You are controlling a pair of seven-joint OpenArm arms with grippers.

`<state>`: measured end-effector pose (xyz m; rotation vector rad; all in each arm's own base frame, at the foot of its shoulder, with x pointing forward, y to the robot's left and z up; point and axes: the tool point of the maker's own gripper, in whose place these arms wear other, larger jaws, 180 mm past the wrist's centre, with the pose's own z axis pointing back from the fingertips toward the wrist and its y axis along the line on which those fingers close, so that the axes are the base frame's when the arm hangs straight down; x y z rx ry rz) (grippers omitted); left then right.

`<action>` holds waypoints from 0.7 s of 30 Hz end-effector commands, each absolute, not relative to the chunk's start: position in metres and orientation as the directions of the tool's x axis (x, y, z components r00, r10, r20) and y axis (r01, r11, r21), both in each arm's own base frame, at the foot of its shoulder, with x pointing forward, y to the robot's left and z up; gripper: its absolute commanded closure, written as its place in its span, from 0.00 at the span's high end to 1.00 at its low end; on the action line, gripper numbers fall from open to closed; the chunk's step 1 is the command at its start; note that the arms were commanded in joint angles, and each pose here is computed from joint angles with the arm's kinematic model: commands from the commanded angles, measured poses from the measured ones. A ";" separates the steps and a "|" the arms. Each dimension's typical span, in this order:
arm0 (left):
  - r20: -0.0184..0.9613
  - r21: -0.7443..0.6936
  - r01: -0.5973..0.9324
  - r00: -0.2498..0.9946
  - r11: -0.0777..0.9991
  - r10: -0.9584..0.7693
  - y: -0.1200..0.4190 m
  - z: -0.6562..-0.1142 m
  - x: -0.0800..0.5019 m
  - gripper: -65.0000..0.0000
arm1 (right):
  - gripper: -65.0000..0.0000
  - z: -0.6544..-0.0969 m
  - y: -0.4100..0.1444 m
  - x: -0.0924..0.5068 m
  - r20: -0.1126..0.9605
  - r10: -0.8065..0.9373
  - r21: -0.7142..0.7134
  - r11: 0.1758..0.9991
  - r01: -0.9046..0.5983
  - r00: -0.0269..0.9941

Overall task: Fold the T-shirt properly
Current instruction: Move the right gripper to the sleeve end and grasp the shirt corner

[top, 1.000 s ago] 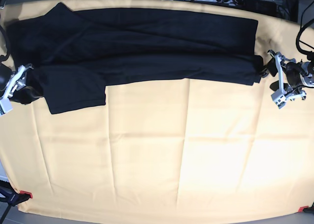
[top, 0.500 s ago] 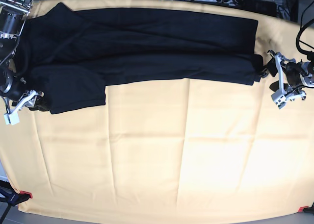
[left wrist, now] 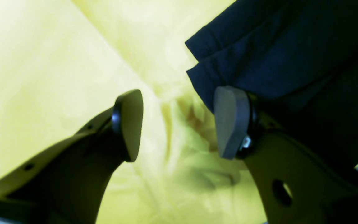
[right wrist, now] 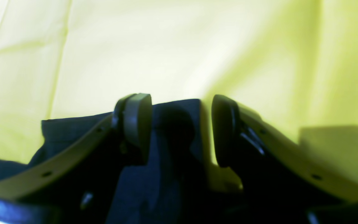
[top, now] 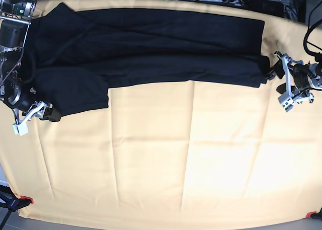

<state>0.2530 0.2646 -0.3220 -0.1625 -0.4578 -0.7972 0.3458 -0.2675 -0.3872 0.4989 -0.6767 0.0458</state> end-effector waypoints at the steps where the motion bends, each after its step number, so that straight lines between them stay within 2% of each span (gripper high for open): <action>1: 0.467 0.065 0.719 0.591 0.692 -0.658 0.270 -0.309 0.262 0.57 | 0.51 -0.391 -0.271 0.338 0.574 -0.068 0.408 0.888 -0.212 0.816; 5: 0.467 0.065 0.719 0.591 0.692 -0.658 0.270 -0.309 0.262 0.57 | 0.51 -0.385 -0.260 0.335 0.567 -0.088 0.469 0.852 -0.233 0.819; 7: 0.467 0.065 0.719 0.591 0.692 -0.658 0.270 -0.309 0.262 0.57 | 0.48 -0.384 -0.259 0.336 0.569 -0.091 0.472 0.850 -0.234 0.817; 9: 0.467 0.065 0.719 0.591 0.692 -0.658 0.270 -0.309 0.262 0.57 | 0.35 -0.383 -0.260 0.337 0.574 -0.095 0.471 0.851 -0.234 0.813; 12: 0.468 0.065 0.719 0.591 0.692 -0.658 0.270 -0.309 0.262 0.57 | 0.01 -0.378 -0.261 0.342 0.595 -0.100 0.465 0.852 -0.240 0.798; 21: 0.474 0.065 0.719 0.588 0.692 -0.656 0.269 -0.309 0.262 0.57 | 0.00 -0.317 -0.251 0.356 0.698 0.025 0.375 0.839 -0.395 0.715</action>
